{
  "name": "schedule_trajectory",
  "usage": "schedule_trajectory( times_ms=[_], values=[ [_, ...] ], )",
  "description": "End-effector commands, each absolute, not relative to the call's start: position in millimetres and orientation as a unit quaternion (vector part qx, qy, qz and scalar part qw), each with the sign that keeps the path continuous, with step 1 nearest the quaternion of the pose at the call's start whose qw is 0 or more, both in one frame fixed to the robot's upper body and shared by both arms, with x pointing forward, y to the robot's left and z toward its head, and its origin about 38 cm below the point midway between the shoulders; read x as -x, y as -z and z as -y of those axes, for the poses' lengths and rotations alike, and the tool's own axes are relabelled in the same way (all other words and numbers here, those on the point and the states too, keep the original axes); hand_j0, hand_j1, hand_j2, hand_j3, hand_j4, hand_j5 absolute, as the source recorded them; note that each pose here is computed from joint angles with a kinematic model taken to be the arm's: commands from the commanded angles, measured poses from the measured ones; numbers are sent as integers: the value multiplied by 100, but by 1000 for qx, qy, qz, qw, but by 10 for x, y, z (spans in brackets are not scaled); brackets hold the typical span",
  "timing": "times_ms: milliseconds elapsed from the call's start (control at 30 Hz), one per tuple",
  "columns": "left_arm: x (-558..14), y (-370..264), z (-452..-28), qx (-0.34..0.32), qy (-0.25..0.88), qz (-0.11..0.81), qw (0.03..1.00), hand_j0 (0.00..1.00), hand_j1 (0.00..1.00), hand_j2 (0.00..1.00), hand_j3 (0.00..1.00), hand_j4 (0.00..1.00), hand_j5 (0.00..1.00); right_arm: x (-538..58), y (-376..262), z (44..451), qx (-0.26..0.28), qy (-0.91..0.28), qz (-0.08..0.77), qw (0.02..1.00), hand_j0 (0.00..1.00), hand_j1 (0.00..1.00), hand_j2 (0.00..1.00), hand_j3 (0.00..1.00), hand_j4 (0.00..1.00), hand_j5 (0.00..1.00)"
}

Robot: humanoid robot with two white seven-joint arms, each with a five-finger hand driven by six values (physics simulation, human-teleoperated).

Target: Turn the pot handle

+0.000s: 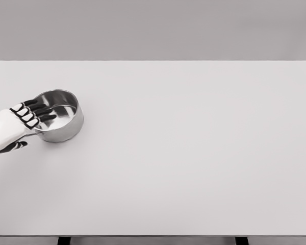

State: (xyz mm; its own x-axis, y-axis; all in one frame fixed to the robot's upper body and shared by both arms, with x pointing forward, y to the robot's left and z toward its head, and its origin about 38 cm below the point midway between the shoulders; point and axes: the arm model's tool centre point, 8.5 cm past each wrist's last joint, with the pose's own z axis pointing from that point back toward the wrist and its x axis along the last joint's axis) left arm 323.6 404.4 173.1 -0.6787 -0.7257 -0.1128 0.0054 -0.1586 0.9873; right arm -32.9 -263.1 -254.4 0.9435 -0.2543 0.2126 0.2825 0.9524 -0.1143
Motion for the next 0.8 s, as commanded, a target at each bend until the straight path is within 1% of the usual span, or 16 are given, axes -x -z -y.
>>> schedule_trajectory(
  times_ms=[0,767],
  values=[
    [-3242,-1733,-4072,-305,696,593,266,100,100,100,100,100,100,329,2544,2630,72,137,98,983,100,100,100,100,100,100],
    [-3325,-1734,-4276,-326,692,579,284,100,100,100,100,100,100,329,2544,2630,72,137,98,983,100,100,100,100,100,100]
  ],
)
